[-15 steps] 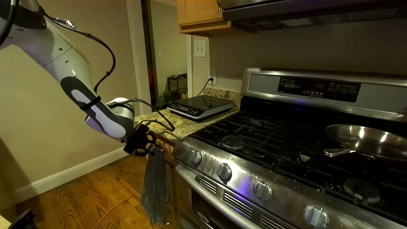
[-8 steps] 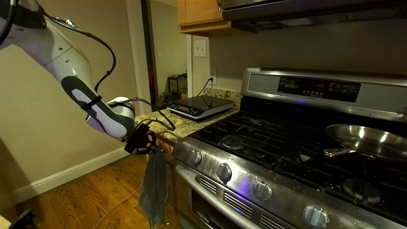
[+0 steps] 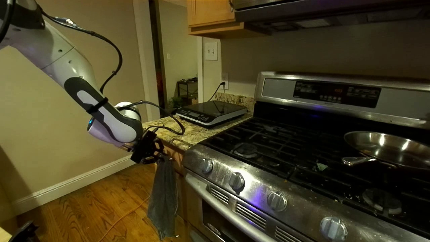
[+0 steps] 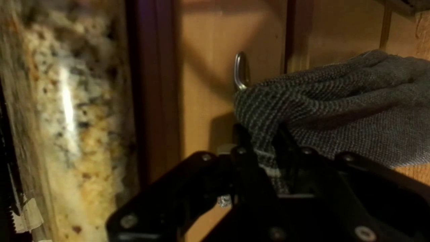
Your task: Open the top drawer.
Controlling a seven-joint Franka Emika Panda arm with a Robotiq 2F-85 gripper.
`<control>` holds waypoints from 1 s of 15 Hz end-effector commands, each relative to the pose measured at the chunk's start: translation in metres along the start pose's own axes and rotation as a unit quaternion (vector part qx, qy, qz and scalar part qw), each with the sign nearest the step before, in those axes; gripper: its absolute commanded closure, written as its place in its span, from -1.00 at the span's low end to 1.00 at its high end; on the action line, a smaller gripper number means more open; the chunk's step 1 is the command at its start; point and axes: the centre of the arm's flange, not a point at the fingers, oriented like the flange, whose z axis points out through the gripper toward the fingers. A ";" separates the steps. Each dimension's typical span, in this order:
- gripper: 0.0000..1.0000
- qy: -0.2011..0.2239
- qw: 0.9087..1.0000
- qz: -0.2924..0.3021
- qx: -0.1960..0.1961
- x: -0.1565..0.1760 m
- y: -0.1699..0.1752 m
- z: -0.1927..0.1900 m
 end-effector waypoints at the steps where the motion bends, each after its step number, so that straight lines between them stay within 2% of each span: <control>1: 0.76 0.022 0.999 -0.013 0.027 -0.016 -0.044 -0.057; 6: 0.76 0.062 0.993 -0.041 0.093 -0.011 -0.100 -0.103; 8: 0.78 0.065 0.992 -0.047 0.101 -0.010 -0.112 -0.115; 9: 0.20 0.063 0.992 -0.047 0.099 -0.010 -0.113 -0.117; 10: 0.26 0.061 0.993 -0.047 0.095 -0.011 -0.111 -0.118; 11: 0.24 0.058 0.993 -0.047 0.089 -0.013 -0.107 -0.118; 15: -0.23 0.049 0.997 -0.034 0.058 -0.018 -0.080 -0.109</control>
